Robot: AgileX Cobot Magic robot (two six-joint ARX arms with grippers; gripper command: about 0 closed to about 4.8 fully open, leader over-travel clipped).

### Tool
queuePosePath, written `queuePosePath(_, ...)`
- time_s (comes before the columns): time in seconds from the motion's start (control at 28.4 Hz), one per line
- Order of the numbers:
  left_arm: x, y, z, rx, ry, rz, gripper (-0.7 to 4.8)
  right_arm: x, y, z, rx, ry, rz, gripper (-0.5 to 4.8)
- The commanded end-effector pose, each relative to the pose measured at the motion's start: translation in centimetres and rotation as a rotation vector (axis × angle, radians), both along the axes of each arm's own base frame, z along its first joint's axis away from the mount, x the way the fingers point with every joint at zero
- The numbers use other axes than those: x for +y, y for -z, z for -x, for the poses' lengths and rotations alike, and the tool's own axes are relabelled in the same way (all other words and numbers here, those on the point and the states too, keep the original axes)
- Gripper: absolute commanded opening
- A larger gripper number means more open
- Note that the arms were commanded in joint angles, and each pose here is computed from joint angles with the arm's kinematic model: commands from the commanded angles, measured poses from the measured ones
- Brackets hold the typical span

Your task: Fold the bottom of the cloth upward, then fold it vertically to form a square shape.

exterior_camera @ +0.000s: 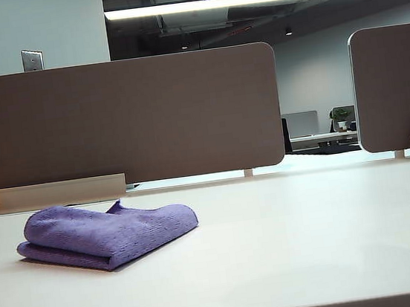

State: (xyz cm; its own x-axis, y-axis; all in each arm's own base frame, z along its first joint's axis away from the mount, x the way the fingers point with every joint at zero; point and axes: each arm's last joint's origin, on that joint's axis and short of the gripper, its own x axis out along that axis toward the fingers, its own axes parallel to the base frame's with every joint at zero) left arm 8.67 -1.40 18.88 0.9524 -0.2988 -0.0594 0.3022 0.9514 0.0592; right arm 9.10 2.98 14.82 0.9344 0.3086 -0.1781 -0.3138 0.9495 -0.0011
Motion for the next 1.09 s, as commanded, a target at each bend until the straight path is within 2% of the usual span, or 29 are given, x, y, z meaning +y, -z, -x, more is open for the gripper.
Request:
queuePosePath(0.04,0.1,0.6,-0.4,-0.036,-0.039,-0.002,-0.05,0.0,0.2,0.0,0.002,0.001,0.003,0.0)
queuePosePath(0.46,0.0,3.0,-0.9,0.002,-0.04,-0.009,-0.05,0.0,0.2,0.0,0.002,0.001,0.003,0.0)
queuePosePath(0.99,0.7,4.1,-0.9,0.121,-0.249,-0.037,-0.05,0.0,0.2,0.0,0.002,0.001,0.003,0.0)
queuePosePath(1.09,1.5,4.1,-0.9,0.132,-0.338,0.03,-0.05,0.0,0.2,0.0,0.002,0.001,0.003,0.0)
